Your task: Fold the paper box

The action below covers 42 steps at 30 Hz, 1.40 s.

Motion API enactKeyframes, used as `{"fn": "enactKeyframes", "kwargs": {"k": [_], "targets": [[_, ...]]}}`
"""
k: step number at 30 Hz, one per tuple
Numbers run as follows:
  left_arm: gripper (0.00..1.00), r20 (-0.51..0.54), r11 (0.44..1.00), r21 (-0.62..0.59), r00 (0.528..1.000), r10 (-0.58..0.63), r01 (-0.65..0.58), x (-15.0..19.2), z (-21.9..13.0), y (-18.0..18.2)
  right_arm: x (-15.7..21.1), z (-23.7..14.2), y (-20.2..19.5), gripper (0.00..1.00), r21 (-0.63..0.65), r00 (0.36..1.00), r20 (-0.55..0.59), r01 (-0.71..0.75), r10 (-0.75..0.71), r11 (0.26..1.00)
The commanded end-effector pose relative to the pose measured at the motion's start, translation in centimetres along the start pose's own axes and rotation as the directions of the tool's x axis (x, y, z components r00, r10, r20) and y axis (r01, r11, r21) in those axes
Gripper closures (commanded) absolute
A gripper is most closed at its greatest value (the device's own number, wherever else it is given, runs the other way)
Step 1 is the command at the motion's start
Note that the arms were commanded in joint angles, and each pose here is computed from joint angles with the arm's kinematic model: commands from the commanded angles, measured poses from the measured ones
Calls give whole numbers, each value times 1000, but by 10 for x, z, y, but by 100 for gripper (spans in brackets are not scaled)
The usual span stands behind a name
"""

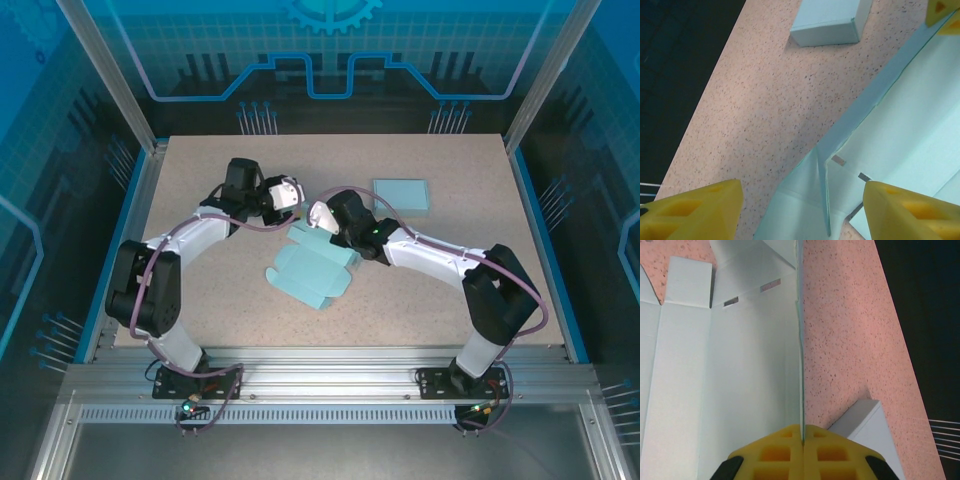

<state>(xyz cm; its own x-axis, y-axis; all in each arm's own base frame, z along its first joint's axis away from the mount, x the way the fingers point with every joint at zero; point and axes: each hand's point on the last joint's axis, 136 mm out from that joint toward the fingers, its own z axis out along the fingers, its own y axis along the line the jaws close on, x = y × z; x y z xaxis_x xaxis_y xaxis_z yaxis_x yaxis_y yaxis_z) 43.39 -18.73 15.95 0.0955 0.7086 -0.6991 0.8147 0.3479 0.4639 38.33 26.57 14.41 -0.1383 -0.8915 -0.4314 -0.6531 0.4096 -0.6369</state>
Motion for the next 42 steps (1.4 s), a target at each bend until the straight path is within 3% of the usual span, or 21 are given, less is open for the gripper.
{"fn": "enactKeyframes", "kwargs": {"k": [1,6,15,26,27,30,36,39,42], "targets": [[34,55,997,77,998,-35,31,-8,2,-14,-8,-2,-9,100,18,998,40,-40,39,999],[35,74,996,93,997,-16,9,-15,4,-17,-12,-4,-9,100,3,997,64,-53,52,999],[52,60,995,105,998,-8,2,-6,21,-20,-16,-13,-7,100,-25,992,95,-75,77,997],[55,77,992,116,996,34,-43,-21,25,-26,-17,-7,0,100,-47,994,82,-68,72,997],[63,78,993,113,996,37,-46,-22,26,-27,-17,-6,0,100,-49,994,79,-67,71,997],[66,86,994,99,995,47,-56,-26,27,-26,-17,-6,1,100,-53,995,76,-66,70,996],[92,102,994,84,993,64,-72,-32,27,-27,-18,-6,1,100,-57,994,78,-68,73,996],[97,96,994,79,993,69,-77,-32,28,-28,-17,-6,2,100,-58,995,70,-73,77,996],[98,81,995,55,993,82,-87,-28,28,-26,-15,-10,-1,88,-61,991,70,-111,115,992]]}}
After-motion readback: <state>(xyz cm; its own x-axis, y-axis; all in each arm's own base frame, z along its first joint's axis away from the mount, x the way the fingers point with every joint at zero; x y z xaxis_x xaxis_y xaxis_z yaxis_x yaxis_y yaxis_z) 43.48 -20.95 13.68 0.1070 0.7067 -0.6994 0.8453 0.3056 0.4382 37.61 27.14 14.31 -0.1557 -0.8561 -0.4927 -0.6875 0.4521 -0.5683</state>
